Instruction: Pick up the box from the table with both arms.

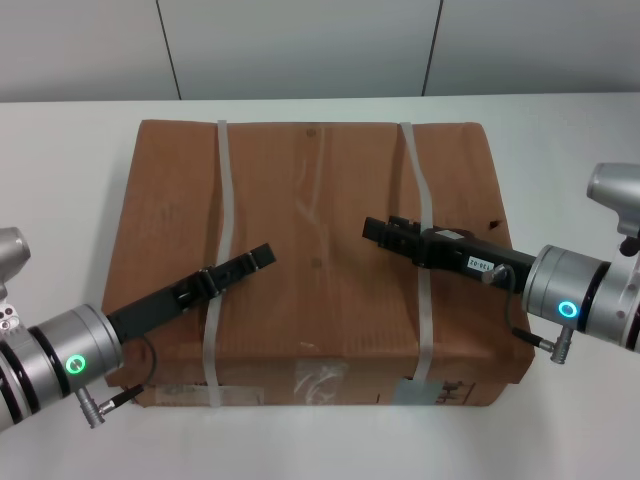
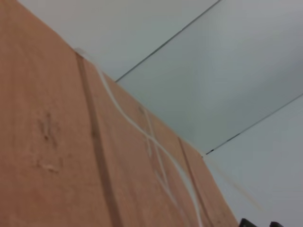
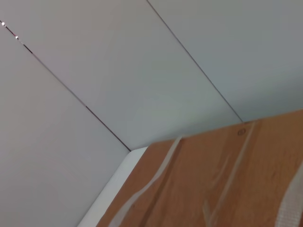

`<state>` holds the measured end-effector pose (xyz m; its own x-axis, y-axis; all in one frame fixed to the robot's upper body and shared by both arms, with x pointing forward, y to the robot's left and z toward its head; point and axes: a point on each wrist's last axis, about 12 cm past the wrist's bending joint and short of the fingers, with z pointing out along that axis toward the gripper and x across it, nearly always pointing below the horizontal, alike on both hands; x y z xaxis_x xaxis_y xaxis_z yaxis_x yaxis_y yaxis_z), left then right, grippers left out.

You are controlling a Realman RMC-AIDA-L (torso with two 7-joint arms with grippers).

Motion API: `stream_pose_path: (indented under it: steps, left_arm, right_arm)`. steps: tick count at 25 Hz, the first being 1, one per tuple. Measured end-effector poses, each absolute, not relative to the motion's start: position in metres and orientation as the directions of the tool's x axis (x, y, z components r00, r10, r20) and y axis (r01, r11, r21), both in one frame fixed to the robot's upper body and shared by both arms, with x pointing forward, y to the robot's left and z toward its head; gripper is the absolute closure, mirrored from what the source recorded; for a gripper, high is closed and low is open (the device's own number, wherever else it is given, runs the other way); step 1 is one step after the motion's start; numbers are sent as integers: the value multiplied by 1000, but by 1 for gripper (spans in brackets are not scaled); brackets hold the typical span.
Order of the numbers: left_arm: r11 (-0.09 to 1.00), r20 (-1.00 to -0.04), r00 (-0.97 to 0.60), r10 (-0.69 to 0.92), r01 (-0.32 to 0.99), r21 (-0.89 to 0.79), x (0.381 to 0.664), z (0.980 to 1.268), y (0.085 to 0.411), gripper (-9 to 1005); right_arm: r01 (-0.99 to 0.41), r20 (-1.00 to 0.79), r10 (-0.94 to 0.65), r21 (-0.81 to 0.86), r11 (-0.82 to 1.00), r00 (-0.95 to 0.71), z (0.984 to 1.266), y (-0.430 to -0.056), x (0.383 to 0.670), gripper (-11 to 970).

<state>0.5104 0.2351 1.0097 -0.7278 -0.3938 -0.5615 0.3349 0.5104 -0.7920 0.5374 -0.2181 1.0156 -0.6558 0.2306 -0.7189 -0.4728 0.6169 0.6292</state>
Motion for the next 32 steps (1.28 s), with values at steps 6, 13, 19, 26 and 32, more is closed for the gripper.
stream_pose_path:
  steps: [6, 13, 19, 26, 32]
  left_arm:
    - [533, -567, -725, -391, 324, -782, 511, 1007, 238, 233]
    - [536, -567, -722, -396, 319, -781, 512, 1007, 239, 547]
    - [537, -568, -719, -399, 319, -781, 513, 1008, 240, 838]
    - [523, -581, -707, -403, 343, -780, 515, 1013, 237, 904]
    - [487, -621, -654, -432, 411, -771, 517, 1028, 240, 903]
  right_arm:
    - [-473, -720, 233, 629, 617, -654, 1016, -218, 537, 402]
    - [-482, -728, 231, 622, 616, -645, 1017, -217, 538, 750]
    - [-502, -746, 217, 603, 620, -629, 1018, -217, 538, 885]
    - [-544, -783, 192, 564, 621, -592, 1023, -215, 541, 904]
    - [-596, -819, 199, 538, 596, -539, 1037, -212, 545, 902]
